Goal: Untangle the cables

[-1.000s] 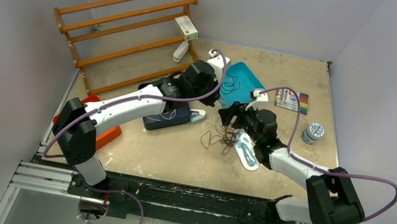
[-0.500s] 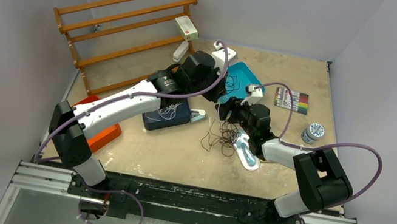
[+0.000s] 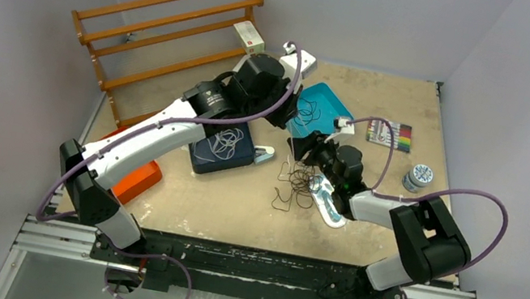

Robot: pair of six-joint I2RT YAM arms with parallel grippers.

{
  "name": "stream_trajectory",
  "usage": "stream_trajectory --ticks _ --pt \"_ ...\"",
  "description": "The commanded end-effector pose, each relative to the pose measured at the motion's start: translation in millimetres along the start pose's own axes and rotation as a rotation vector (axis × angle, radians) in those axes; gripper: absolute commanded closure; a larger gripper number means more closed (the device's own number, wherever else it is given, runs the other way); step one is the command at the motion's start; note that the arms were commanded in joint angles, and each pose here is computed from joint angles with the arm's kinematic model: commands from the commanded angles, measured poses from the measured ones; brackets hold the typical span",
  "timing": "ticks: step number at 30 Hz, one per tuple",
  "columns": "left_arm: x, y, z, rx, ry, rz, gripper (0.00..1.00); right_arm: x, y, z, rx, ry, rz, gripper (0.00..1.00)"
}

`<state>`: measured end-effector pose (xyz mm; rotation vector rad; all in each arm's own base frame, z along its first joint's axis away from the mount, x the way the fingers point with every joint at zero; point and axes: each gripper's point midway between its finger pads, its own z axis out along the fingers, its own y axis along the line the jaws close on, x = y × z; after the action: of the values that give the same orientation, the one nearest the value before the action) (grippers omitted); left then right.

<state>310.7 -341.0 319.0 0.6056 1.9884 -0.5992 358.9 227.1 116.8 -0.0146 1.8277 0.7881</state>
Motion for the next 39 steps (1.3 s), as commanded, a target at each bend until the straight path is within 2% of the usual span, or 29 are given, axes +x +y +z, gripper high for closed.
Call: stream_trajectory --ticks 1,4,12,16,19,22,25,28,34,39 --pt "-117.7 -1.6 -67.4 -0.025 -0.371 0.001 1.00 46.8 -40.7 -16.8 0.155 0.120 0.029 0.44" --pt "-132.0 -1.3 -78.8 -0.031 -0.409 0.005 1.00 57.3 -45.4 -20.5 0.173 0.145 0.055 0.43" --pt "-145.3 4.9 -90.3 -0.072 -0.444 0.023 1.00 67.4 -49.3 -27.2 0.194 0.174 0.087 0.31" --pt "-149.3 8.5 -94.1 -0.094 -0.455 0.033 1.00 63.3 -52.1 -31.0 0.222 0.166 0.088 0.31" --pt "-151.7 11.3 -96.1 -0.110 -0.462 0.038 1.00 58.6 -53.1 -33.1 0.241 0.150 0.100 0.35" --pt "-144.5 12.2 -87.3 -0.115 -0.433 0.046 1.00 37.1 -33.0 -36.0 0.137 0.077 0.061 0.32" --pt "-130.9 9.8 -72.9 -0.097 -0.389 0.049 1.00 4.0 0.0 -43.8 -0.022 -0.017 -0.059 0.29" --pt "-118.4 6.5 -62.4 -0.071 -0.357 0.047 1.00 -30.9 24.2 -52.5 -0.105 -0.105 -0.161 0.27" --pt "-107.1 -2.3 -52.3 -0.018 -0.331 0.035 1.00 -58.2 50.4 -62.2 -0.188 -0.142 -0.261 0.23" --pt "-104.3 -5.3 -49.3 0.000 -0.322 0.037 1.00 -60.7 59.8 -62.1 -0.233 -0.138 -0.289 0.20"
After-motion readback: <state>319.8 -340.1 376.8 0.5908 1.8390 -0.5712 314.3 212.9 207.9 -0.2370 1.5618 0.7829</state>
